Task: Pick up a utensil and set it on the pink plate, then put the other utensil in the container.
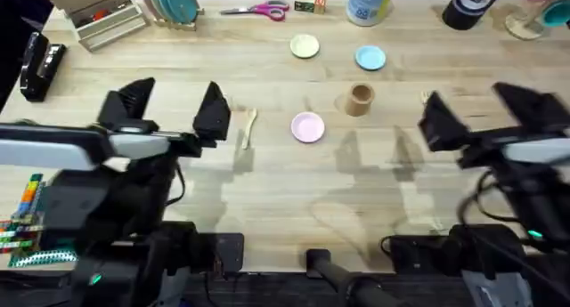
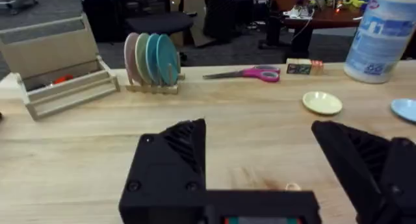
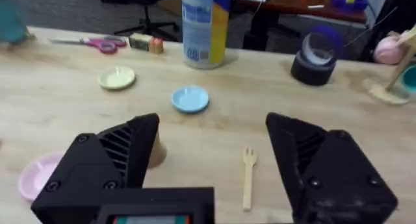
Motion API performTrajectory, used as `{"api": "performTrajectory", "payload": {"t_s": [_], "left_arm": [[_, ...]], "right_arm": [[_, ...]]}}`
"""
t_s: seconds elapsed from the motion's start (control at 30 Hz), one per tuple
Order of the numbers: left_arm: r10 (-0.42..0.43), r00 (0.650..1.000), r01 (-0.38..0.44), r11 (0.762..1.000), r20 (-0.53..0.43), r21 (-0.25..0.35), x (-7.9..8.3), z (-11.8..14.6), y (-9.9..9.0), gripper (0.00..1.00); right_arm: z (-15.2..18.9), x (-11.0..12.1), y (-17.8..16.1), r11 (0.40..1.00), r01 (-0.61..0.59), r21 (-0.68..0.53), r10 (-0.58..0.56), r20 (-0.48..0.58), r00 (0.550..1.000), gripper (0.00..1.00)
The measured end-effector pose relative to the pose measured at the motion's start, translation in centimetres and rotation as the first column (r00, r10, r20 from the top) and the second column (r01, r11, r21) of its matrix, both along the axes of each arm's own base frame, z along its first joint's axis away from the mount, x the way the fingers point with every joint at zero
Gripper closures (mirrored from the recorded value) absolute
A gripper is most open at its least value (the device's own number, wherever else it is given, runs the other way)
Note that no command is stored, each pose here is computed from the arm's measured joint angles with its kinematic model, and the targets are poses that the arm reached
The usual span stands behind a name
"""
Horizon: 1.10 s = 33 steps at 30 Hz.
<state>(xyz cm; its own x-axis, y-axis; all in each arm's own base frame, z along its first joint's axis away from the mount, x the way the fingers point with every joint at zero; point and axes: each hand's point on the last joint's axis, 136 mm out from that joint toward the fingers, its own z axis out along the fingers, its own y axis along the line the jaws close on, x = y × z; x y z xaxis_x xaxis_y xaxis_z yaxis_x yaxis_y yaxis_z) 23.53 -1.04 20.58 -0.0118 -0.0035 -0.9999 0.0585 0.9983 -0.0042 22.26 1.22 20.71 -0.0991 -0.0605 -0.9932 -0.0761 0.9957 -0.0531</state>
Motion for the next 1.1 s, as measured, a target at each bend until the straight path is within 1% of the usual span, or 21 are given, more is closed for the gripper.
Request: {"api": "performTrajectory", "payload": {"t_s": [0.17, 0.27, 0.43, 0.6, 0.73, 0.83, 0.9, 1.0, 1.1], "left_arm": [[-0.004, 1.000, 0.004, 1.000, 0.000, 0.000, -2.0, 4.3, 0.0, 0.008], [-0.004, 0.999, 0.004, 1.000, -0.035, 0.000, -3.2, 6.5, 0.0, 0.008], [-0.009, 0.992, 0.010, 1.000, -0.125, 0.000, -5.1, 10.0, -0.1, 0.008], [-0.011, 0.974, 0.011, 1.000, -0.228, -0.001, -6.9, 12.6, -0.2, 0.008], [-0.011, 0.947, 0.015, 1.000, -0.322, 0.010, -8.3, 13.4, -0.1, 0.008], [-0.011, 0.925, 0.019, 1.000, -0.380, 0.016, -8.8, 13.6, -0.1, 0.008], [-0.011, 0.911, 0.021, 1.000, -0.413, 0.019, -8.7, 13.6, -0.1, 0.008], [-0.016, 0.885, 0.029, 0.999, -0.465, 0.020, -8.1, 13.3, -0.2, 0.008], [-0.039, 0.844, 0.061, 0.998, -0.535, 0.025, -7.5, 12.5, -0.6, 0.008]], "right_arm": [[5.8, -2.2, -0.8, 0.999, 0.047, -0.002, -0.047, 0.059, 0.997, 0.006], [7.8, -3.0, -1.1, 0.998, 0.063, -0.003, -0.063, 0.049, 0.997, 0.006], [9.5, -3.8, -1.3, 0.997, 0.073, -0.012, -0.073, -0.063, 0.995, 0.006], [10.5, -4.3, -1.3, 0.997, 0.070, -0.022, -0.073, -0.185, 0.980, 0.005], [11.4, -5.0, -1.3, 0.997, 0.060, -0.049, -0.071, -0.261, 0.963, 0.005], [11.7, -5.6, -1.3, 0.996, 0.049, -0.068, -0.069, -0.322, 0.944, 0.005], [11.5, -5.8, -1.2, 0.996, 0.041, -0.074, -0.066, -0.370, 0.927, 0.005], [11.3, -5.7, -0.8, 0.997, 0.013, -0.070, -0.041, -0.429, 0.902, 0.005], [11.0, -5.2, -0.3, 0.998, -0.022, -0.058, -0.009, -0.489, 0.872, 0.005]]}}
